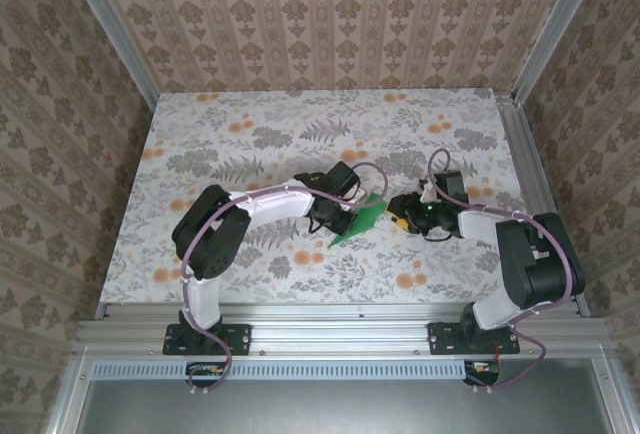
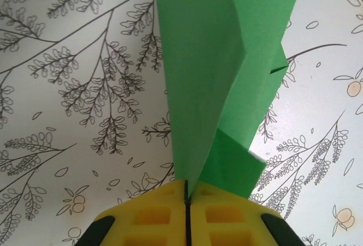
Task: Fold a paper plane with a square sheet of paper (pick it up from the middle)
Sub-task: Move a paper plane to the center of the table.
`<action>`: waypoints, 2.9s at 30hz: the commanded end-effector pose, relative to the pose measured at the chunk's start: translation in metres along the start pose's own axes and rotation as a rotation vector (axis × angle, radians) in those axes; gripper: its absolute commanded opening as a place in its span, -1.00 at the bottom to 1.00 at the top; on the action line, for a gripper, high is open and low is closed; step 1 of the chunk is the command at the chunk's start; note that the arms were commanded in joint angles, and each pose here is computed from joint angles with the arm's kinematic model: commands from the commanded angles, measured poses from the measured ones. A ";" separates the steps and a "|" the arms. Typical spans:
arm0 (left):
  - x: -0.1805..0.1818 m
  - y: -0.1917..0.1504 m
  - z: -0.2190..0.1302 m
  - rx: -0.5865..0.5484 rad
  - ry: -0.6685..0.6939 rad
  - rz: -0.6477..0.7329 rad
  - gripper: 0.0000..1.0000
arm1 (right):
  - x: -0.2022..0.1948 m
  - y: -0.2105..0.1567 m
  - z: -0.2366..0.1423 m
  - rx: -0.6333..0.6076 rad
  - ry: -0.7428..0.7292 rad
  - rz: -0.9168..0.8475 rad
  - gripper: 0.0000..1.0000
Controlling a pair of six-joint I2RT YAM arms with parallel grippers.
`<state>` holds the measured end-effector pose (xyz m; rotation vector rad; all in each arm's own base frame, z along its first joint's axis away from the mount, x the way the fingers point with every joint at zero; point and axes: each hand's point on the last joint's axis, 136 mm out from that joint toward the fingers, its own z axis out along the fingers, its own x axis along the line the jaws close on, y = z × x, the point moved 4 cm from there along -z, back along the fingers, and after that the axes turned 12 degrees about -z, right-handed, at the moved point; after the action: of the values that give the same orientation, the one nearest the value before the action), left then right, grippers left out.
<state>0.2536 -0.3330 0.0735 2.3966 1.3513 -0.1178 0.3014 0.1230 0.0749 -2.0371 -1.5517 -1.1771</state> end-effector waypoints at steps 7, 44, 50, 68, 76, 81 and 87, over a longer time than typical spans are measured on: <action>0.000 0.004 -0.027 -0.036 -0.181 -0.116 -0.88 | 0.042 -0.019 0.019 0.020 0.130 0.015 -0.03; 0.013 -0.004 -0.016 -0.016 -0.258 -0.193 -0.88 | 0.043 -0.044 0.052 0.092 0.048 0.018 0.16; 0.015 -0.004 -0.016 -0.019 -0.264 -0.202 -0.88 | 0.042 -0.045 0.055 0.105 0.050 0.029 0.18; 0.008 0.000 -0.018 -0.037 -0.323 -0.228 -0.88 | 0.068 -0.044 0.070 0.114 0.180 0.050 -0.04; 0.008 0.002 -0.028 -0.056 -0.405 -0.280 -0.89 | 0.060 -0.046 0.071 0.120 0.123 0.059 -0.33; 0.011 0.001 -0.026 -0.055 -0.408 -0.296 -0.89 | 0.060 -0.047 0.072 0.130 0.113 0.052 -0.43; 0.012 0.002 -0.026 -0.065 -0.422 -0.310 -0.88 | 0.053 -0.052 0.071 0.155 0.068 0.043 -0.46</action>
<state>0.2548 -0.3120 0.0772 2.0031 1.5142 -0.6020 0.2927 0.2231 0.0661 -1.8891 -1.4734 -1.1281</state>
